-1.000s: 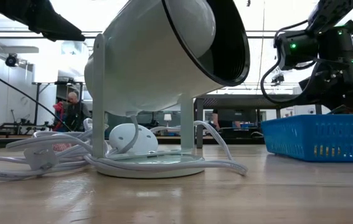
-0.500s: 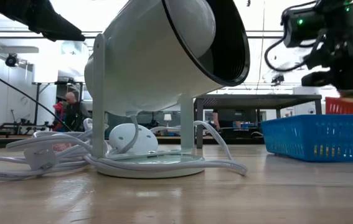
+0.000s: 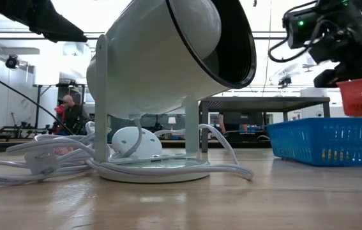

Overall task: Pick & Place Office Desk Supplies
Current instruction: Put the orange bin with the sorted box of crayons on the shelf

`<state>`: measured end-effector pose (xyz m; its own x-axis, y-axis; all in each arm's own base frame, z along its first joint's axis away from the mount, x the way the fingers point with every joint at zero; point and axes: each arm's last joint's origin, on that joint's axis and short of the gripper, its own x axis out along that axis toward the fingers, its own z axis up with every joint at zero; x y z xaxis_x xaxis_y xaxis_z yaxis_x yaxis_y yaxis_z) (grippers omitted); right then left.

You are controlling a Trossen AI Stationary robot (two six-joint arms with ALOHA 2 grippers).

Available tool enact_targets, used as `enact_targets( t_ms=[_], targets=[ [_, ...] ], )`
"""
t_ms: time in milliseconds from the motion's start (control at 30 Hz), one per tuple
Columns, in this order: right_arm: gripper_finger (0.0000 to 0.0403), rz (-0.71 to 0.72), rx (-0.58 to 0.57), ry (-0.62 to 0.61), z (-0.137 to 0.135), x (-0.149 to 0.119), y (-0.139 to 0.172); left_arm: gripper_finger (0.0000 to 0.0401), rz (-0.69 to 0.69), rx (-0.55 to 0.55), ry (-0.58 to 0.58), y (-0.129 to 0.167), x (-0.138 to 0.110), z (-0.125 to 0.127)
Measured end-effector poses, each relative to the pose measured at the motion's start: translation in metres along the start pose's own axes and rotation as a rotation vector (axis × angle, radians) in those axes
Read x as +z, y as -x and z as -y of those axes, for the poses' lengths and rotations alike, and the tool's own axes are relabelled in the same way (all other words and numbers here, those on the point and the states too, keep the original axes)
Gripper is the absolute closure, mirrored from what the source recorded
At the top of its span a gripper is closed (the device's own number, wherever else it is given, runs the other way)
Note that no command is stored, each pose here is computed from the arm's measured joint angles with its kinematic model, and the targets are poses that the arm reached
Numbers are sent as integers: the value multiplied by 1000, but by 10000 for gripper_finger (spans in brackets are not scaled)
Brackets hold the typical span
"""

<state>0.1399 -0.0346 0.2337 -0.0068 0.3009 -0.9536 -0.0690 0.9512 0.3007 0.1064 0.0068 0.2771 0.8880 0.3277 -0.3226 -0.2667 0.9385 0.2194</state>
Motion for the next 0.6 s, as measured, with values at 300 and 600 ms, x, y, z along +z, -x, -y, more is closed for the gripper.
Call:
enact_targets(
  t_ms=[300, 600],
  targets=[
    [394, 36, 5, -60, 6, 7, 42, 157, 0, 0, 0, 0, 0, 0],
    [394, 84, -155, -81, 31, 12, 94, 157, -1, 0, 0, 0, 0, 0]
  ],
)
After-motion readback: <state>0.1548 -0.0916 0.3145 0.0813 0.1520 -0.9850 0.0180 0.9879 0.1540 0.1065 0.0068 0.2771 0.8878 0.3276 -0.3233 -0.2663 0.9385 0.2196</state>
